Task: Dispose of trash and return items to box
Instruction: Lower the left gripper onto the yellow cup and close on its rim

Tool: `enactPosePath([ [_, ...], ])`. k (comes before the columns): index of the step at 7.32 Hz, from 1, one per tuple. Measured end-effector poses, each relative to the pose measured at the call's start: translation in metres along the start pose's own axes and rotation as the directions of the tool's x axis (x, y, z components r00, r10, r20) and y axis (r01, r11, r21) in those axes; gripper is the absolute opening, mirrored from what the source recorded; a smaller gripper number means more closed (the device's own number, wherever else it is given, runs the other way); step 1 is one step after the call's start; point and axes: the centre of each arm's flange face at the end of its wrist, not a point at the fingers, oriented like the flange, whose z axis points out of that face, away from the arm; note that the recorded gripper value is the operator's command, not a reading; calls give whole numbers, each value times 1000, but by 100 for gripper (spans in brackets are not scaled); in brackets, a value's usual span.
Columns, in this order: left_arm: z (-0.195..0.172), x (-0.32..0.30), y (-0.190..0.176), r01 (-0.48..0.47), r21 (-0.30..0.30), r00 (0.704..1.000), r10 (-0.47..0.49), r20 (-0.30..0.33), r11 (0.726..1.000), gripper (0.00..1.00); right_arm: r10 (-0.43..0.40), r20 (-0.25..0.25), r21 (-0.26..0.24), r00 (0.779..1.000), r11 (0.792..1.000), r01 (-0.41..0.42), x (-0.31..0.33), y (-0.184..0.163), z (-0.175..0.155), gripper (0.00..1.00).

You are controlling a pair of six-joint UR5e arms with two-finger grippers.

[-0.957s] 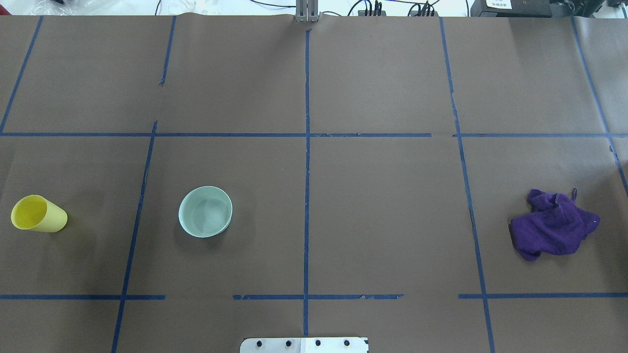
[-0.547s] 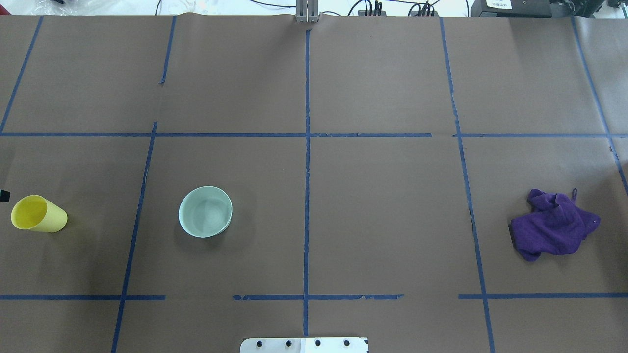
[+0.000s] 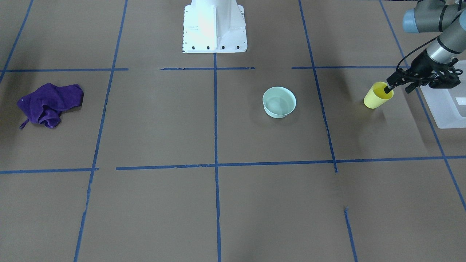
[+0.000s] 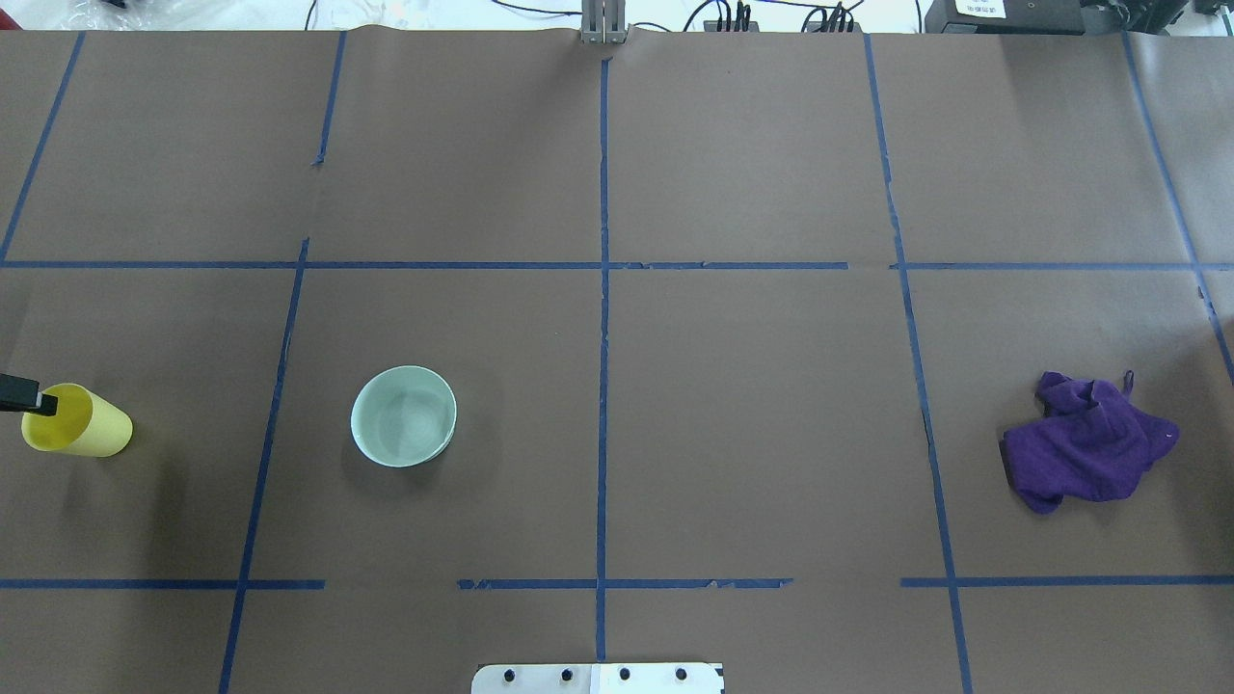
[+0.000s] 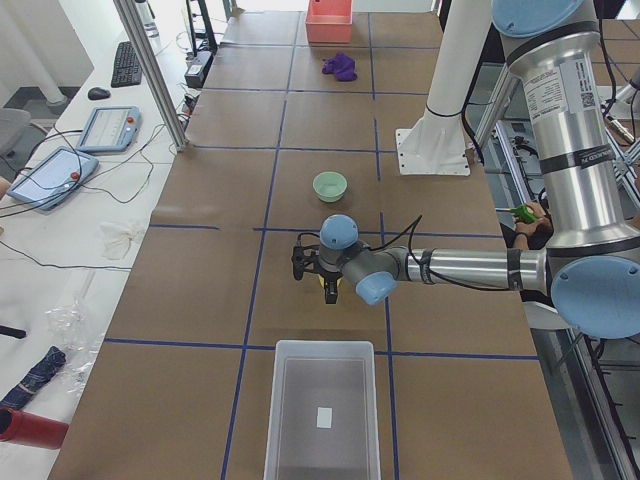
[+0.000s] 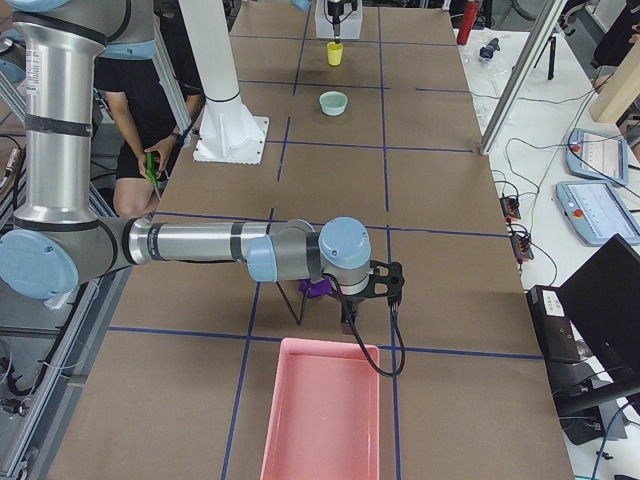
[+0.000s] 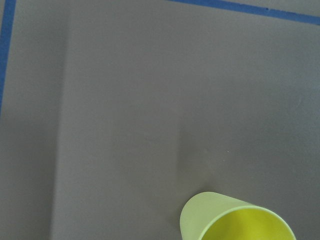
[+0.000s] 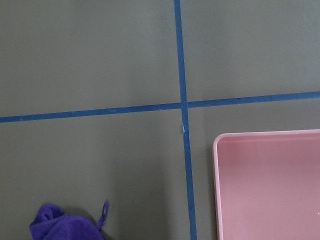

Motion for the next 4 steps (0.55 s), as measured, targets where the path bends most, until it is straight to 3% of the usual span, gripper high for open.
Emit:
enactPosePath([
  [1, 4, 2, 3, -6, -9, 1000, 6, 0, 1000, 95, 0, 0, 0, 1000, 1000, 0, 0, 0, 0, 100],
  [2, 9, 5, 5, -13, -18, 1000, 14, 2, 1000, 84, 0, 0, 0, 1000, 1000, 0, 0, 0, 0, 100],
  [4, 14, 7, 6, -24, -9, 1000, 24, 17, 1000, 48, 0, 1, 0, 1000, 1000, 0, 0, 0, 0, 100],
])
